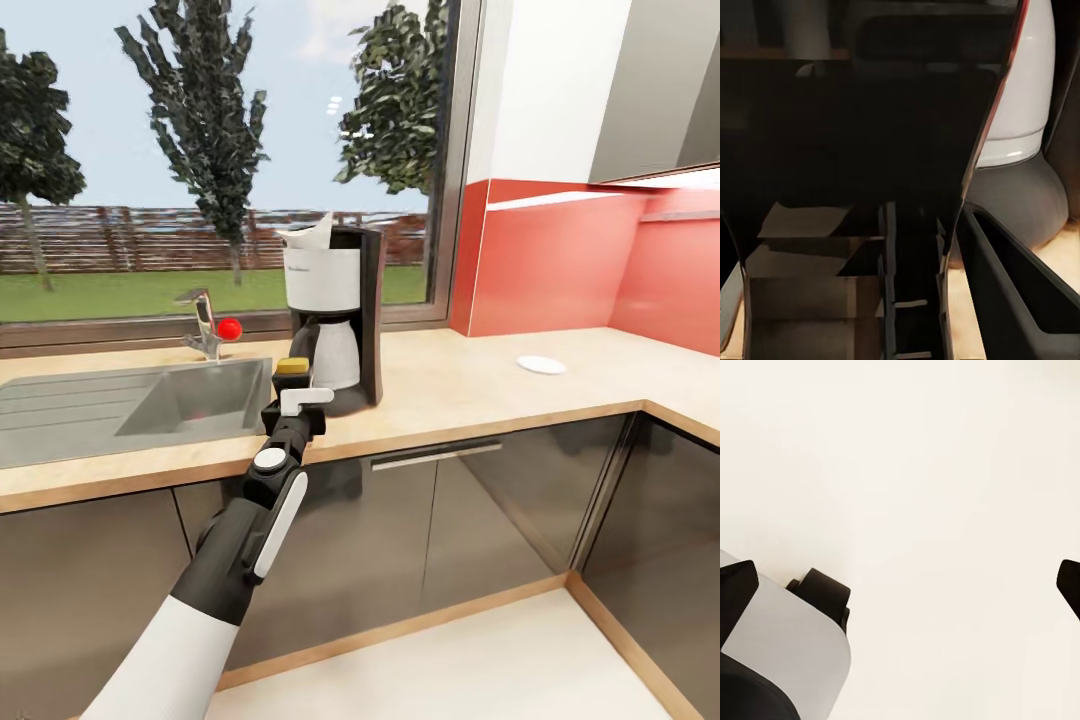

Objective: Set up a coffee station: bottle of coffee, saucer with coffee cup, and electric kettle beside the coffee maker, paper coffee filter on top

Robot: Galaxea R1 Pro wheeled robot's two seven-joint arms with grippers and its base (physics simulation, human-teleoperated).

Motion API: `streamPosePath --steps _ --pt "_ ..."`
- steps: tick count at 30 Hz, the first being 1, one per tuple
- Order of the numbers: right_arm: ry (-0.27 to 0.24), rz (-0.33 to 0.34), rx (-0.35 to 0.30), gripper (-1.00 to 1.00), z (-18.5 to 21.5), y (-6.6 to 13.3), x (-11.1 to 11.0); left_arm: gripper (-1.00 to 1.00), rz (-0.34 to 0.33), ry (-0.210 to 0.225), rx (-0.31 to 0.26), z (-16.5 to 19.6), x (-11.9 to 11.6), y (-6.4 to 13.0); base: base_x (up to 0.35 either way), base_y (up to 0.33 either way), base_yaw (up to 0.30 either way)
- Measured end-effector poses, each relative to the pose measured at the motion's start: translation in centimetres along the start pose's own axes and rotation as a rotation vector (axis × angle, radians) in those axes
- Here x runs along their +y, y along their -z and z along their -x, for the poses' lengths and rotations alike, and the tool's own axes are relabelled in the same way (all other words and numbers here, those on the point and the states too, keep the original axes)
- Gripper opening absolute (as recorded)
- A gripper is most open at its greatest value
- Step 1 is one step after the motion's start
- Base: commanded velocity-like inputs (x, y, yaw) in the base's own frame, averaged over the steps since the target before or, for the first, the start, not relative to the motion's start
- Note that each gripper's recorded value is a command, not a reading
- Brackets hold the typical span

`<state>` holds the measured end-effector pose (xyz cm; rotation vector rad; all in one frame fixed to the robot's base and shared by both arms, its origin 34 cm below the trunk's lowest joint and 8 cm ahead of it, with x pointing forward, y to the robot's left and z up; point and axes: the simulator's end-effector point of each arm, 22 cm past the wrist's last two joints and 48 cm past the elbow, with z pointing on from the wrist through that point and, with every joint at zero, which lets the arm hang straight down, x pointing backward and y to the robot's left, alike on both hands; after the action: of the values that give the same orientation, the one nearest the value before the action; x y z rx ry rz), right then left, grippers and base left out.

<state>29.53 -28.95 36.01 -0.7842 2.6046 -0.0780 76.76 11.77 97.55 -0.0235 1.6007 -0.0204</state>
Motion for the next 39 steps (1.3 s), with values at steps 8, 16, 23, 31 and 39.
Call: streamPosePath --steps 8,16,23,31,39 --pt "0.0 -0.001 0.0 1.0 -0.21 -0.34 0.06 -1.0 0.001 -0.003 -0.003 -0.31 0.03 0.06 0.0 0.0 0.0" --pt "0.0 0.0 0.0 1.0 -0.39 -0.68 0.18 -1.0 0.001 -0.003 -0.003 -0.67 0.03 0.13 0.0 0.0 0.0" --pt "0.0 -0.001 0.0 1.0 -0.4 -0.68 0.16 -1.0 0.001 -0.002 -0.004 -0.64 0.02 0.14 0.0 0.0 0.0" --pt "0.0 -0.001 0.0 1.0 -0.41 -0.68 0.15 -1.0 0.001 -0.002 -0.004 -0.61 0.03 0.14 0.0 0.0 0.0" --pt "0.0 0.0 0.0 1.0 -0.37 -0.69 0.21 -1.0 0.0 -0.001 -0.004 -0.62 0.02 0.14 0.0 0.0 0.0"
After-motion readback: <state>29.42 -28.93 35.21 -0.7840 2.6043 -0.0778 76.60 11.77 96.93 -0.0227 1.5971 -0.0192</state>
